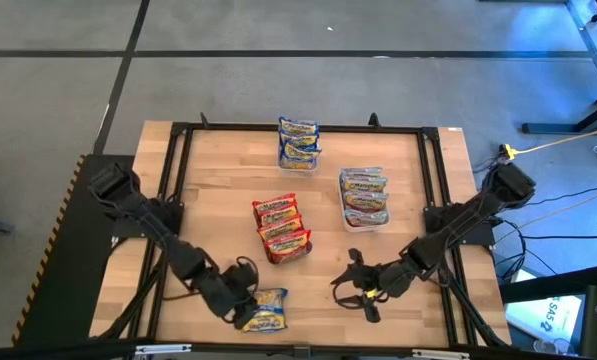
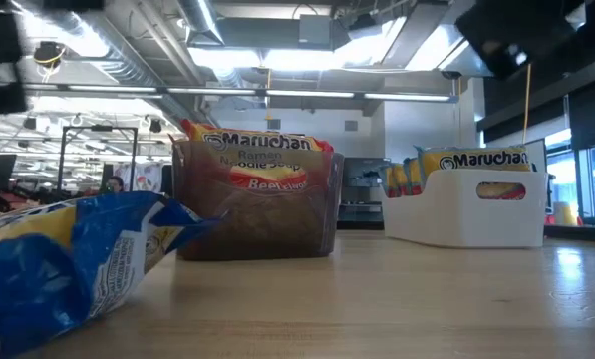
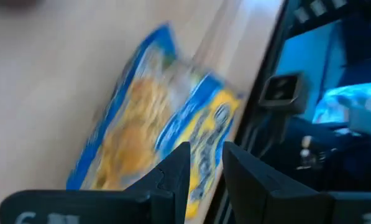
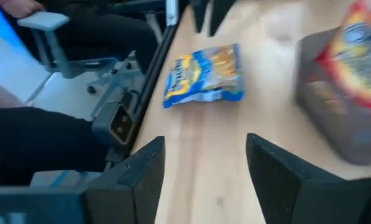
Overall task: Sort Maruchan noodles
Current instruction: Put the blue noodle pack into the transparent bin
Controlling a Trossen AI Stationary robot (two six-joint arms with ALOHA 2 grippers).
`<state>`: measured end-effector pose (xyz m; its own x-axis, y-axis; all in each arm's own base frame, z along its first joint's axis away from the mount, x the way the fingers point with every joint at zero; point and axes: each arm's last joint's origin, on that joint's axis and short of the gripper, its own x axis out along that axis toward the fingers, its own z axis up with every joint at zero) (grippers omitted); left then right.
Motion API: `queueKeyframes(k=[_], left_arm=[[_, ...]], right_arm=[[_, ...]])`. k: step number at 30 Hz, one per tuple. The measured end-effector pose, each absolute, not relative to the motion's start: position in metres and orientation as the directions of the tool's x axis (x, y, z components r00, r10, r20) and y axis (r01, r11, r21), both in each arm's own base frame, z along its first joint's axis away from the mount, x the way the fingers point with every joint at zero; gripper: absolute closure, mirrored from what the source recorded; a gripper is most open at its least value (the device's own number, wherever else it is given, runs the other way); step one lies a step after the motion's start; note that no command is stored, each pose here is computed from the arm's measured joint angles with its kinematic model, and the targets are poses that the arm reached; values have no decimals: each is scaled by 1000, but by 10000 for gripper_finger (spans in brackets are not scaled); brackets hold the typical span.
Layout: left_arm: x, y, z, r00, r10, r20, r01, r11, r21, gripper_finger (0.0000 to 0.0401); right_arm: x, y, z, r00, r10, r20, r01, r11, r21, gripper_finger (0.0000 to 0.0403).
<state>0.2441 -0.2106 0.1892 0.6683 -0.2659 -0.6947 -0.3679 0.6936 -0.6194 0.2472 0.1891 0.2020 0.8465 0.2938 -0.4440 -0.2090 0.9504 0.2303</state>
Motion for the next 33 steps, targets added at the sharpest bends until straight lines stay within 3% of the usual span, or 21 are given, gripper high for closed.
queueKeyframes(k=[7, 11, 17, 22, 26, 33], left_arm=[[222, -239, 154, 544, -267, -796, -475, 683, -554, 312], [216, -251, 130, 443, -314, -840, -506, 686, -523, 312], [233, -258, 123, 535, -370, -760, -427, 658, -621, 312], [258, -245, 132, 741, -220, -635, -346, 684, -642, 312], [282, -231, 135, 835, -154, -528, -259, 737, -624, 312], [298, -224, 138, 792, -348, -501, -118, 718, -686, 312]], right_arm=[[265, 205, 165, 815, 359, -454, -266, 929, 257, 162], [271, 210, 163, 813, 357, -460, -266, 930, 251, 159], [273, 210, 164, 828, 333, -451, -267, 942, 206, 169], [272, 209, 167, 828, 326, -456, -268, 945, 189, 170], [264, 203, 178, 815, 301, -495, -246, 953, 176, 171], [253, 194, 184, 771, 255, -584, -162, 965, 207, 171]])
